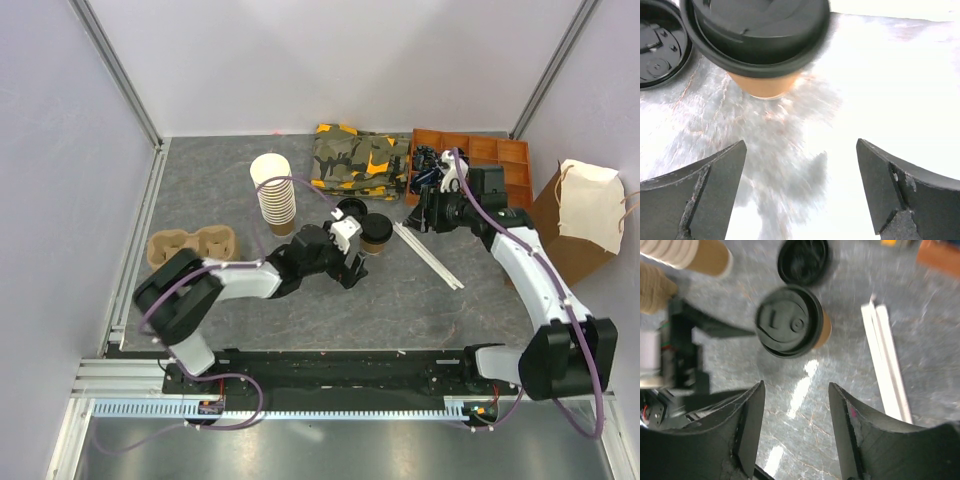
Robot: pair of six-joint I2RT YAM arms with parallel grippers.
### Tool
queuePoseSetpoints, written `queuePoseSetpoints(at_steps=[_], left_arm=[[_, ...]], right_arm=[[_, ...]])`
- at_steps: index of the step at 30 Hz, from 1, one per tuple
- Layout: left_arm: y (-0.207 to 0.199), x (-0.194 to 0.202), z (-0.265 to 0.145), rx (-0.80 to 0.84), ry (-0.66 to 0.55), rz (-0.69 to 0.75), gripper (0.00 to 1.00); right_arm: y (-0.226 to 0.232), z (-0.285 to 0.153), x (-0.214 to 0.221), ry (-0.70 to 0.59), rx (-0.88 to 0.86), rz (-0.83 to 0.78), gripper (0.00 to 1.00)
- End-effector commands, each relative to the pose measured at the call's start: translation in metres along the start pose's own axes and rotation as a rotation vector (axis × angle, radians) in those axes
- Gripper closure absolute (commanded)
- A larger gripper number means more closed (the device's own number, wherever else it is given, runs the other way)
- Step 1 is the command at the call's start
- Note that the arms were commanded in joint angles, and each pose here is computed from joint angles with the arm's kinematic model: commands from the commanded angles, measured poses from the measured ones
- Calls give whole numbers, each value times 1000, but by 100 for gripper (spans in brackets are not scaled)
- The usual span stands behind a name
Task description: Pack the takeout coffee
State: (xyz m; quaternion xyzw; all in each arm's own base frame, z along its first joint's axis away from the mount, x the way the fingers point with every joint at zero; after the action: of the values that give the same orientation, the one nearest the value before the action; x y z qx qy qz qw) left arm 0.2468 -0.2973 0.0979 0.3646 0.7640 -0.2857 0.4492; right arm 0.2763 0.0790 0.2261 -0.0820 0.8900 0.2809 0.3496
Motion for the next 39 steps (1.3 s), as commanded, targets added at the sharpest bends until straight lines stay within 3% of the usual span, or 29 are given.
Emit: queuePoseSetpoints(at_steps=[1,2,4,5,10,12,18,22,26,32,35,39], left_arm=[[-17,-40,-48,83,-106,46,0],[-19,-32,-57,90,-73,37,0],[-26,-48,-84,110,-131,43,0],[-28,-49,-94,114,-137,43,0],[-32,-62,-150,79,-137,45,0],[-25,-80,-177,13,-191,33,0],[17,-101,-245,-243,-190,-97,0],[40,-101,-274,-449,-179,-124,0],[73,-85,-290,-586,-148,-259,0],[107,-77,-303,-642,-89,-496,1],[124,-74,-318,-718,-48,-581,2],[145,-59,-356,-819,2,-755,11]], right_arm=[[24,-36,-31,-155,-11,-85,36],[28,-41,-31,-152,-21,-72,34],[40,-56,-39,-189,-37,-50,30],[44,-62,-41,-193,-32,-28,21],[87,-102,-70,-289,-173,76,2],[96,-111,-82,-330,-197,121,2],[116,-116,-122,-367,-277,393,2],[133,-119,-160,-395,-353,468,2],[137,-103,-193,-373,-405,546,2],[135,-91,-211,-364,-431,545,2],[129,-79,-202,-361,-396,513,2],[108,-59,-169,-323,-302,405,2]])
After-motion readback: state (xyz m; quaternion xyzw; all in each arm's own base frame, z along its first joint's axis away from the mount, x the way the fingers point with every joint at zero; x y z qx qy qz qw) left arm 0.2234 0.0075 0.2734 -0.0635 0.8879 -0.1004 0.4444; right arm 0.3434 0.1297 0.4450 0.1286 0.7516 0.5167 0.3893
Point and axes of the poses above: each gripper's point midway between its finger pads, its own z axis out along the fingers, its own y axis along the line the jaws close on, x = y × z, the point moved 8 cm from there along -z, back along the fingers, and after that the axes turned 1 degree about z, right-handed, at the moved point
